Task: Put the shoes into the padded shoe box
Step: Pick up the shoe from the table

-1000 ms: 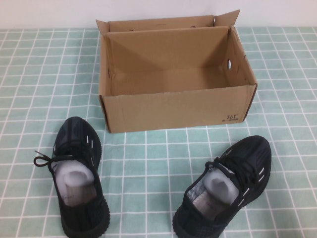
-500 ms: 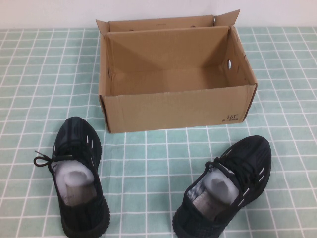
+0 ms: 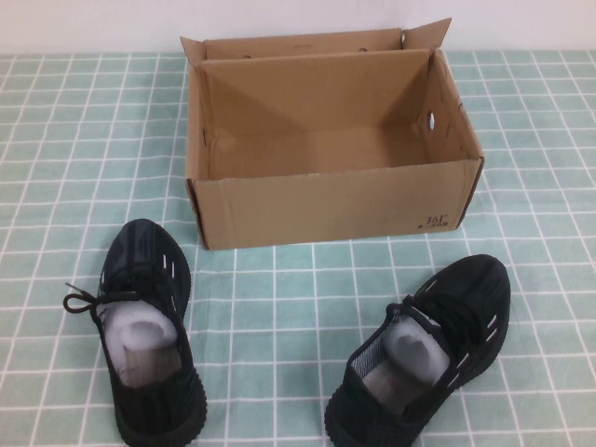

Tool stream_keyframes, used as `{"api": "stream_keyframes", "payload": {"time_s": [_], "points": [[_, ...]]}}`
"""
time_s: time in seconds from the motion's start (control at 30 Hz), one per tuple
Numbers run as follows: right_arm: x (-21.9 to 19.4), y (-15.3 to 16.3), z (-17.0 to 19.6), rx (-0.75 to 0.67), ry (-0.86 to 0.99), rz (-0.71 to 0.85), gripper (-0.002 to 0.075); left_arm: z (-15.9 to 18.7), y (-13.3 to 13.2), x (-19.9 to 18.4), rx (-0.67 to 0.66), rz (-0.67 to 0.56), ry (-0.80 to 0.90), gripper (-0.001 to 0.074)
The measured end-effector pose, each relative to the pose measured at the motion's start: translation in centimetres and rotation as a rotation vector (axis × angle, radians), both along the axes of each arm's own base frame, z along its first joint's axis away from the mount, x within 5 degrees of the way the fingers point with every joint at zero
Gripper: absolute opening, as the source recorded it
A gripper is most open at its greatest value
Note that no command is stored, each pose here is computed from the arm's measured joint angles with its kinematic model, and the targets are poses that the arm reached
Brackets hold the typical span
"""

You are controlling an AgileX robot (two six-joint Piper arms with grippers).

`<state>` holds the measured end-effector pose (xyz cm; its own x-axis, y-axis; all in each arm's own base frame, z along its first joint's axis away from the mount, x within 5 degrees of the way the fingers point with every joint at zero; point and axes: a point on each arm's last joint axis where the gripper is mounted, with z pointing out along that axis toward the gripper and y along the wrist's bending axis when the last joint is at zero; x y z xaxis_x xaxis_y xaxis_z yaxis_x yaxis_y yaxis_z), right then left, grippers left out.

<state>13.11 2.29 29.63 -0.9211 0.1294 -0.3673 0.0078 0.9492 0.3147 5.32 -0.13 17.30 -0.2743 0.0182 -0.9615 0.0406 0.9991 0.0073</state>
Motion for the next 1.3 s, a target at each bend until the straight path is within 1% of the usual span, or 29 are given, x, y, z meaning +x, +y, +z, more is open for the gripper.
{"api": "stream_keyframes", "payload": {"time_s": [0.13,0.23,0.33,0.53,0.6,0.67,0.77,0.87,1.03,1.3], "points": [[3.2,0.7,0.3,-0.018,0.074,0.076,-0.0007,0.0,0.0,0.0,0.000,0.000,0.000,-0.0004],[5.2,2.7,0.9,-0.067,0.101,0.172,-0.0006,0.0,0.0,0.0,0.000,0.000,0.000,-0.0004],[6.5,5.7,1.6,-0.133,0.118,0.290,-0.0005,0.0,0.0,0.0,0.000,0.000,0.000,-0.0004],[7.3,13.3,3.2,-0.251,0.049,0.550,0.0000,0.0,0.0,0.0,0.000,0.000,0.000,-0.0004],[8.0,15.3,3.2,-0.284,0.035,0.599,0.0024,0.0,0.0,0.0,0.000,0.000,0.000,-0.0004],[8.8,16.9,3.0,-0.294,0.038,0.622,0.0080,0.0,0.0,0.0,0.000,0.000,0.000,-0.0004],[10.0,18.1,2.2,-0.304,0.060,0.613,0.0186,0.0,0.0,0.0,0.000,0.000,0.000,-0.0004],[11.1,18.7,1.1,-0.348,0.078,0.608,0.0256,0.0,0.0,0.0,0.000,0.000,0.000,-0.0004],[12.1,19.3,-0.9,-0.385,0.130,0.613,0.0286,0.0,0.0,0.0,0.000,0.000,0.000,-0.0004],[13.6,19.2,-3.0,-0.408,0.180,0.592,0.0291,0.0,0.0,0.0,0.000,0.000,0.000,-0.0004]]}}
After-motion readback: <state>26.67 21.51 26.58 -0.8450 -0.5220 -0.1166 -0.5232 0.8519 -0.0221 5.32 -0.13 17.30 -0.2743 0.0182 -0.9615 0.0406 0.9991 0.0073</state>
